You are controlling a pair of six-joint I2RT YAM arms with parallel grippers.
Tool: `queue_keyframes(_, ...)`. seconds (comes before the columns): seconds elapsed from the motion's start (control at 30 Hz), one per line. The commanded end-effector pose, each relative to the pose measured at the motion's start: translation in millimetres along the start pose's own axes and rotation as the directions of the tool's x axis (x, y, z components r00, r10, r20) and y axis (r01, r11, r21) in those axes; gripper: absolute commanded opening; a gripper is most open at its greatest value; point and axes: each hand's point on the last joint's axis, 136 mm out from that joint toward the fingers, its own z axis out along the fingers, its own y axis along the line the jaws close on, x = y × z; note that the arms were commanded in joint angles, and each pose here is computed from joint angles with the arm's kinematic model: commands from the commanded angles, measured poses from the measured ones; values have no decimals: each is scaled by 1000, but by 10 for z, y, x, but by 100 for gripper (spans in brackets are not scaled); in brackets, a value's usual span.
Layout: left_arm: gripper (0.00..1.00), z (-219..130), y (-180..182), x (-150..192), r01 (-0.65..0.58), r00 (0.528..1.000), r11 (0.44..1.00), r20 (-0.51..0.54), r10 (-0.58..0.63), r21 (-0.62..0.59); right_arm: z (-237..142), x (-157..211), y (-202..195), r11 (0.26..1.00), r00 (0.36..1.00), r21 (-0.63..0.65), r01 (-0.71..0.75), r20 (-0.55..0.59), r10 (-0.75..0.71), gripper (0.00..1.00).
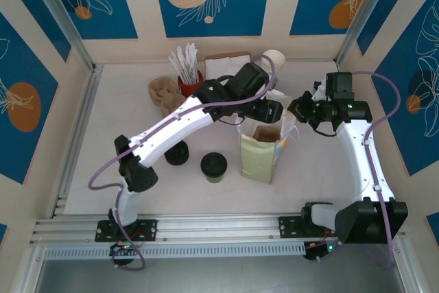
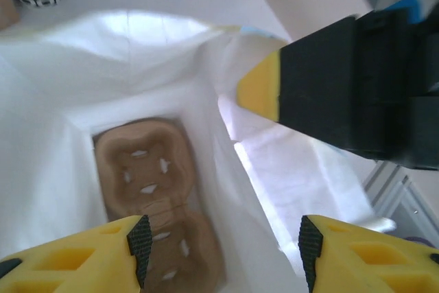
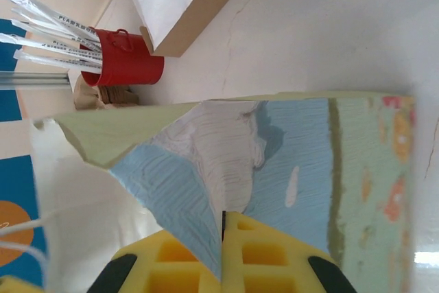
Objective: Pack the takeout coffee
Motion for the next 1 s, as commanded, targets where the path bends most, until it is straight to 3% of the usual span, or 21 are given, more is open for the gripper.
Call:
queue_keyframes(0.0, 61, -648, 31, -441, -31, 985, 999, 171, 27, 22, -11, -47, 148, 995, 997, -70, 72, 34, -69, 0)
queue_keyframes(0.3, 65, -1689, 848, -968, -24, 888, 991, 453, 83, -134, -109, 29, 399, 933, 959, -226, 281, 110, -262, 0)
queue_keyframes(0.43, 67, -1917, 1040, -1032, -78, 840, 961, 502, 207, -264, -200, 160, 451, 888, 927, -270, 372, 150, -343, 0)
queue_keyframes(0.7, 69, -1830, 1332, -889, -68, 865, 943, 452, 218, -325, -271, 479, 421, 821, 876, -306, 481, 192, -442, 0)
queue_keyframes(0.97, 70, -1778, 1291, -744, -67, 896, 958, 407, 180, -277, -261, 526, 302, 838, 879, -274, 473, 211, -427, 0)
